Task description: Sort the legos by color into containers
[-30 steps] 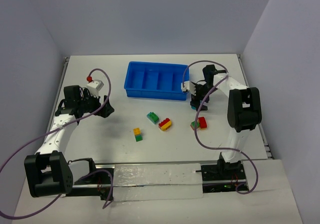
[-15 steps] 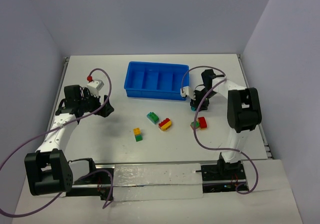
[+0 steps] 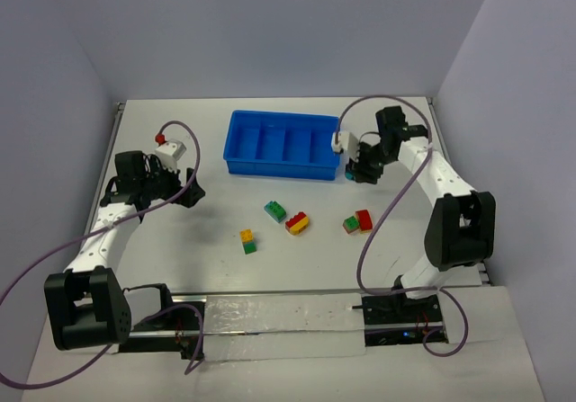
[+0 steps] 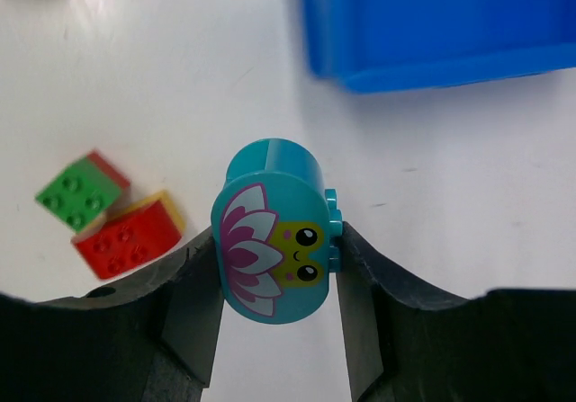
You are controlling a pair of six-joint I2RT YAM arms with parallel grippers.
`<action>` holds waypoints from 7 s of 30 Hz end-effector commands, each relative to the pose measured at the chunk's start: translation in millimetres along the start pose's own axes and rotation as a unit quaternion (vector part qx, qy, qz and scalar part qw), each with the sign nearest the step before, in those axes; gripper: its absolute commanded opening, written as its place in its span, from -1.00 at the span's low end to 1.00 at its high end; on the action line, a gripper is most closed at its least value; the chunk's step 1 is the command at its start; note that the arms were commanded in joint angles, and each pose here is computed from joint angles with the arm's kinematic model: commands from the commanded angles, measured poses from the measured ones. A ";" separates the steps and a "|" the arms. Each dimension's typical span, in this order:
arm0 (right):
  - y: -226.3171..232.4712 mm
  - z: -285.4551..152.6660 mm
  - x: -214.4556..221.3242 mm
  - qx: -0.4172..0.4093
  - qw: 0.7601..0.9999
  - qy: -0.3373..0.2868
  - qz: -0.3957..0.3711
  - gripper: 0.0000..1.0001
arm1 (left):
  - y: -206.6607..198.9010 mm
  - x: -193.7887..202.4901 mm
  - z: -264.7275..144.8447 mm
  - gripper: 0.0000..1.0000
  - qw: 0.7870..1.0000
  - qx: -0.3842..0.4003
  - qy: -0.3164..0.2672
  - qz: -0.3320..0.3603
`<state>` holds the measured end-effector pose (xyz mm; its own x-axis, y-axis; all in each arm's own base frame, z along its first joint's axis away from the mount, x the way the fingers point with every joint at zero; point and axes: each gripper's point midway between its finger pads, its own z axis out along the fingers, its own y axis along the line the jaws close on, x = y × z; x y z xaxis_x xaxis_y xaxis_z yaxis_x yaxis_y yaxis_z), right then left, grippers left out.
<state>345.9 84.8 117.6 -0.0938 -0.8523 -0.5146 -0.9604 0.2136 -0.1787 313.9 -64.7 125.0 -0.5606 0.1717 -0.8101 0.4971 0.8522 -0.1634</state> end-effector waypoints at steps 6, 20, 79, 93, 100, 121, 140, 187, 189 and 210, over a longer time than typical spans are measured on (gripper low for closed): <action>-82.0 -41.3 -131.7 0.137 0.957 -0.168 0.193 -1.00 | 22.4 -35.1 1.7 0.94 0.998 -0.049 -0.044 -0.004; -124.8 43.4 -121.5 0.185 0.925 -0.110 0.313 -1.00 | 28.2 -38.9 -0.4 0.95 0.996 -0.070 -0.051 -0.018; -179.9 69.6 -54.8 0.226 0.934 -0.007 0.276 0.09 | 27.6 -43.6 -0.8 0.98 0.997 -0.060 -0.042 0.003; -168.5 13.9 -108.6 0.224 0.932 -0.080 0.275 0.63 | 10.6 -50.6 -11.1 0.99 0.997 -0.028 -0.059 0.033; -134.9 -39.0 -133.0 0.215 0.927 -0.129 0.278 0.98 | -45.5 -48.8 -23.6 0.99 0.980 0.105 -0.065 0.159; -22.4 -88.7 -56.4 0.175 0.886 -0.160 0.399 1.00 | -196.6 -18.2 74.9 0.65 0.737 0.408 0.049 0.537; -16.5 -85.9 -39.0 0.166 0.882 -0.151 0.415 1.00 | -214.6 31.5 125.5 0.44 0.657 0.461 0.132 0.581; 75.9 -118.1 -241.9 -0.121 0.897 -0.372 0.205 0.99 | -271.9 -165.2 -37.1 -1.00 0.856 0.512 -0.057 0.044; 78.2 -117.1 -249.1 -0.129 0.897 -0.373 0.199 0.99 | -273.2 -166.6 -39.6 -1.00 0.853 0.517 -0.062 0.040; 98.8 -103.3 -271.3 -0.230 0.883 -0.361 0.193 0.13 | -273.9 -162.1 -40.4 -1.00 0.850 0.522 -0.061 0.034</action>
<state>254.7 281.9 301.6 -0.4437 -0.2256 -0.8673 -0.8959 0.1373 0.4226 249.5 -308.3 310.0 -0.5119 0.1135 -0.8515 0.8542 -0.0376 -0.5186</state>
